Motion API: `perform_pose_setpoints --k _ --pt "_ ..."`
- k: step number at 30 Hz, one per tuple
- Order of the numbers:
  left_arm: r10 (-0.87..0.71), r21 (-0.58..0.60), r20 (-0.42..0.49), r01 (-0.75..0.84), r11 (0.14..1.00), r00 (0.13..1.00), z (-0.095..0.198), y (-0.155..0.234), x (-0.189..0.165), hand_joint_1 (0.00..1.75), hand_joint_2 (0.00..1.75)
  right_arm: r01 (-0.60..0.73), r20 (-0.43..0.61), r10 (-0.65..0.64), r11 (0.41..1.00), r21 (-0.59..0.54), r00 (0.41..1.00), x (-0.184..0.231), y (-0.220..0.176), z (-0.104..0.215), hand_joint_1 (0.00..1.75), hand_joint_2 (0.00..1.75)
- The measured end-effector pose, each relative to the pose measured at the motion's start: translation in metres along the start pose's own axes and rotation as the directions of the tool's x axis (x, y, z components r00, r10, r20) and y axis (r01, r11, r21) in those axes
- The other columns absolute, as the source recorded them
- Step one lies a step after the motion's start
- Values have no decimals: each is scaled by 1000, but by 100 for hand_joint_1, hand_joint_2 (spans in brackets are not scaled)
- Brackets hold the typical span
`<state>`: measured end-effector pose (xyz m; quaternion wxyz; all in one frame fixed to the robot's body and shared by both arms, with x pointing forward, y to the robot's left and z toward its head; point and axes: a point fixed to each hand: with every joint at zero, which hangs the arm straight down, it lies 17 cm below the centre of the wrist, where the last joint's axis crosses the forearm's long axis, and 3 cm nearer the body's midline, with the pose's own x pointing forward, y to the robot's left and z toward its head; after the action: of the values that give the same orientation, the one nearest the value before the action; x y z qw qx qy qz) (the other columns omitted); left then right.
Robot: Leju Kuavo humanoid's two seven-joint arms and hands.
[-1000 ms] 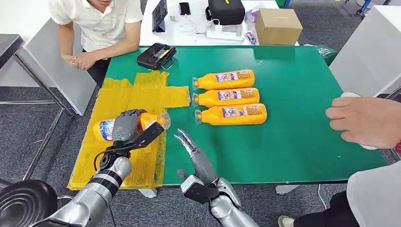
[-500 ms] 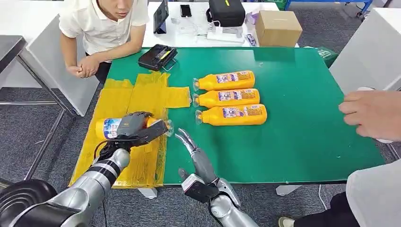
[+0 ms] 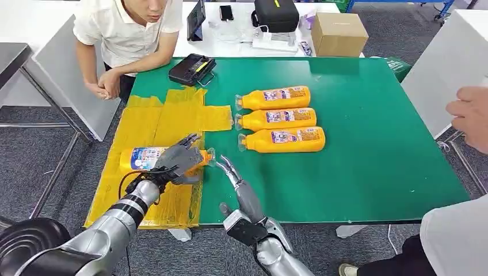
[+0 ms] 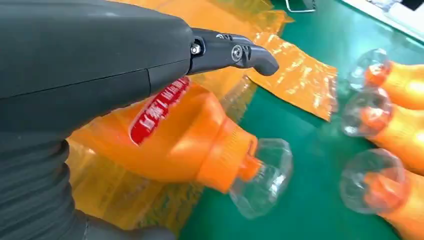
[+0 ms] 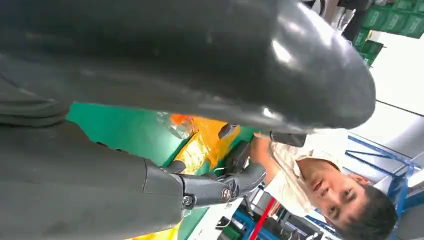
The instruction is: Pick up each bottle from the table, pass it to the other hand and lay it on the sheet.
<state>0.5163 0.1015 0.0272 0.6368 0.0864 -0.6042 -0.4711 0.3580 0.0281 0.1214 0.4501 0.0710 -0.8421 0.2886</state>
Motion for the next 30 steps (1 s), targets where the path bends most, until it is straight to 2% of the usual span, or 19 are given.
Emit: perform_pose_setpoints --k 13,15,18,19,25,30 --pt "128 26 97 -131 991 987 2 -6 27 0 175 -8 -1 8 1000 3 1000 -1 2 4 0 0" --pt "183 29 128 -188 982 975 4 -5 33 0 175 -9 -2 9 1000 1 1000 -1 2 4 0 0" --pt "381 36 211 -397 917 900 11 1 51 0 175 -17 3 17 1000 -9 1000 0 1 5 0 0" --pt "437 45 232 -458 888 869 14 4 55 0 175 -25 3 25 1000 -13 1000 0 1 7 0 175" --pt "592 101 333 -652 751 734 47 8 66 0 175 -80 -10 80 996 -46 997 -5 -6 23 0 175" --pt "600 115 399 -687 718 694 85 2 75 0 175 -148 -24 147 986 -71 989 -12 -26 40 0 175"
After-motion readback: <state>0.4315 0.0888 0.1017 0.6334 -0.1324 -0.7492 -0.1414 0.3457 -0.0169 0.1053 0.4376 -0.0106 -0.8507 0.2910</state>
